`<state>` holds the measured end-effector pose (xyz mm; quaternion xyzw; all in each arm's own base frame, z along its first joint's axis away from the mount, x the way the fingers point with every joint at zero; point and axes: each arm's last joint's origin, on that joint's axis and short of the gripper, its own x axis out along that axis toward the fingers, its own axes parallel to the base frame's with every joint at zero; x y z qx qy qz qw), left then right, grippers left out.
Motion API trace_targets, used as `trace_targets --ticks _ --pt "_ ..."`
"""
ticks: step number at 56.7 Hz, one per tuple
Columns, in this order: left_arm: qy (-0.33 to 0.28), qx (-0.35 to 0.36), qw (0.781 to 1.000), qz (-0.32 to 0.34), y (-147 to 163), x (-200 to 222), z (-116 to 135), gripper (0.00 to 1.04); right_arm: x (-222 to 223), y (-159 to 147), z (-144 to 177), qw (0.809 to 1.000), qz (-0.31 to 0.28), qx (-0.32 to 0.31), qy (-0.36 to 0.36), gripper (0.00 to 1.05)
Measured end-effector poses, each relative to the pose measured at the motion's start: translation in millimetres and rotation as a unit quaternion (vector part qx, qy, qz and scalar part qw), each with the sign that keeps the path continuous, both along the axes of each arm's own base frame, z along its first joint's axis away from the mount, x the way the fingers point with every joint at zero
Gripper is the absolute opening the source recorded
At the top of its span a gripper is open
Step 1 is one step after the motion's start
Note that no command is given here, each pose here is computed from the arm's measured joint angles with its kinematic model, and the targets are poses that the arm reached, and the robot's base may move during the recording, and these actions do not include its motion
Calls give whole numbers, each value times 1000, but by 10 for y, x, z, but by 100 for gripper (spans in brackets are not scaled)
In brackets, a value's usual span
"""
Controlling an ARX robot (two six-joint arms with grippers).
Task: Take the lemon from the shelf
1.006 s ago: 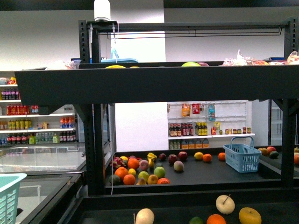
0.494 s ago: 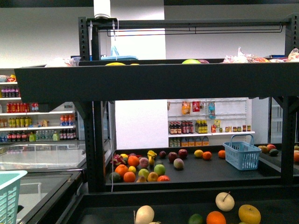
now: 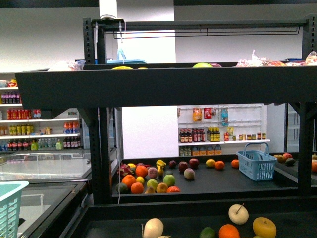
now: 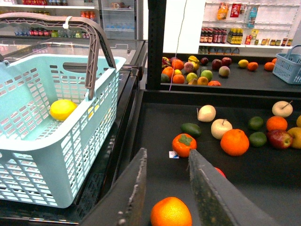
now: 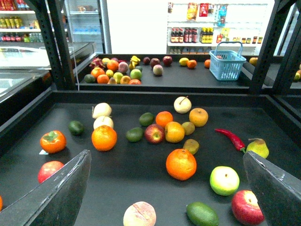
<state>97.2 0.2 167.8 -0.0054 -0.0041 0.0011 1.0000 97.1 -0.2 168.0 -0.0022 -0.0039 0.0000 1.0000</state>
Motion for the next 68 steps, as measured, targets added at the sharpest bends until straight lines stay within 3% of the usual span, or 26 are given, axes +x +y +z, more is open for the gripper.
trace_targets --ticks 19,68 --pt "0 0 1000 0 0 0 0 98 0 0 0 1000 0 0 0 97" --pt "0 1 1000 0 0 0 0 97 0 0 0 1000 0 0 0 97"
